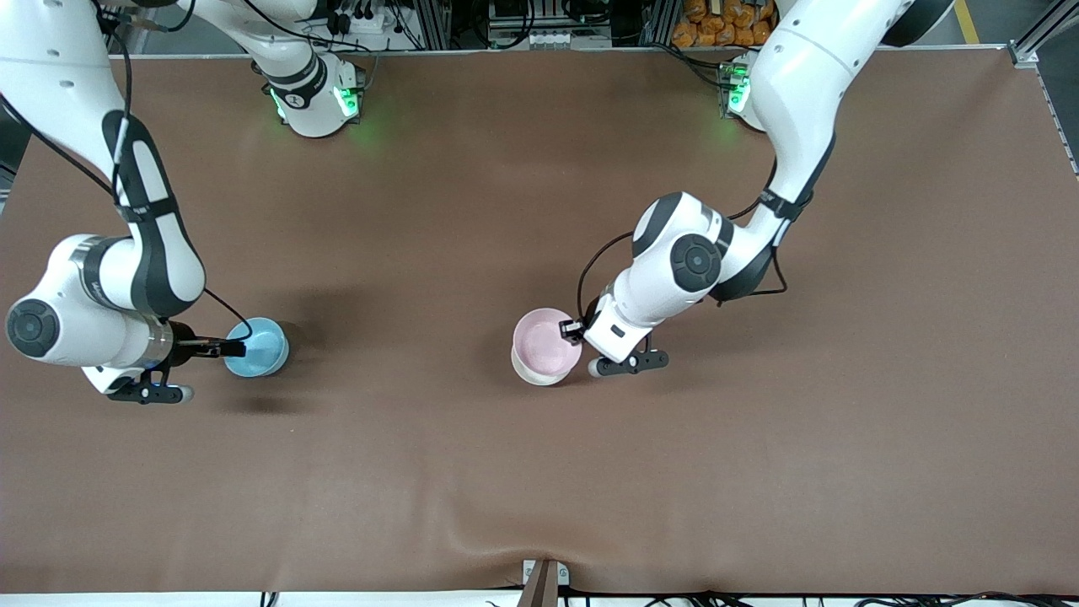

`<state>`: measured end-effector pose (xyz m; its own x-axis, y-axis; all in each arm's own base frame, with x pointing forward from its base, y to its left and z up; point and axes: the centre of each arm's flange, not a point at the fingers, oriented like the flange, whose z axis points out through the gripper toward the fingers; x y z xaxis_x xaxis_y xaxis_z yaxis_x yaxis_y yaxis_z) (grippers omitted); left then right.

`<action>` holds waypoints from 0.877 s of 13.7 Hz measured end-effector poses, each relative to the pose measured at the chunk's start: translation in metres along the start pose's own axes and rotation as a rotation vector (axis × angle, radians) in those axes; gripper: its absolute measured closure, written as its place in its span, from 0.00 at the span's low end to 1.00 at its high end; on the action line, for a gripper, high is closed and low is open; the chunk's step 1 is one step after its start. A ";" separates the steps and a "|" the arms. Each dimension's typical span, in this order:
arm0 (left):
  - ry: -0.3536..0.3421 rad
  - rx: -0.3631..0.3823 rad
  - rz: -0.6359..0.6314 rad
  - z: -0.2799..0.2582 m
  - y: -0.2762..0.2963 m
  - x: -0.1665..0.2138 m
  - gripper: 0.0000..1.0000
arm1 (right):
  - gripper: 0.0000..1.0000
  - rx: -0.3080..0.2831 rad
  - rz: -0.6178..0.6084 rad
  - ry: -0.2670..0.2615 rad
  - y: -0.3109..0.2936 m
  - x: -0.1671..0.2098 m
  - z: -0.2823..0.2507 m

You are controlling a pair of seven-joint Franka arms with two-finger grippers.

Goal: Stack pink and blue bowls on white bowl
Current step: 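Lower the pink bowl into the white bowl while the right gripper grasps the blue bowl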

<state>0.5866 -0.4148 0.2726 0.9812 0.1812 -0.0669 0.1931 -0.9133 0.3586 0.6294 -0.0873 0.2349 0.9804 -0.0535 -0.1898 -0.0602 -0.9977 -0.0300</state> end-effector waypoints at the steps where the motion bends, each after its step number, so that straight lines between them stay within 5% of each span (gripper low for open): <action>1: 0.000 0.014 0.009 0.010 -0.001 -0.003 0.97 | 0.00 0.002 -0.001 -0.014 0.007 0.000 0.013; 5: 0.014 0.023 0.018 0.028 -0.002 -0.005 0.97 | 0.07 0.007 0.001 -0.044 0.015 0.000 0.035; 12: 0.022 0.022 0.011 0.042 -0.008 -0.003 0.92 | 0.85 0.008 0.001 -0.050 0.015 0.000 0.038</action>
<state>0.5825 -0.4231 0.2310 0.9829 0.1790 -0.0423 0.1827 -0.9230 0.3387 0.6213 -0.1005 0.1968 0.9697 -0.0522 -0.2386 -0.0629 -0.9973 -0.0376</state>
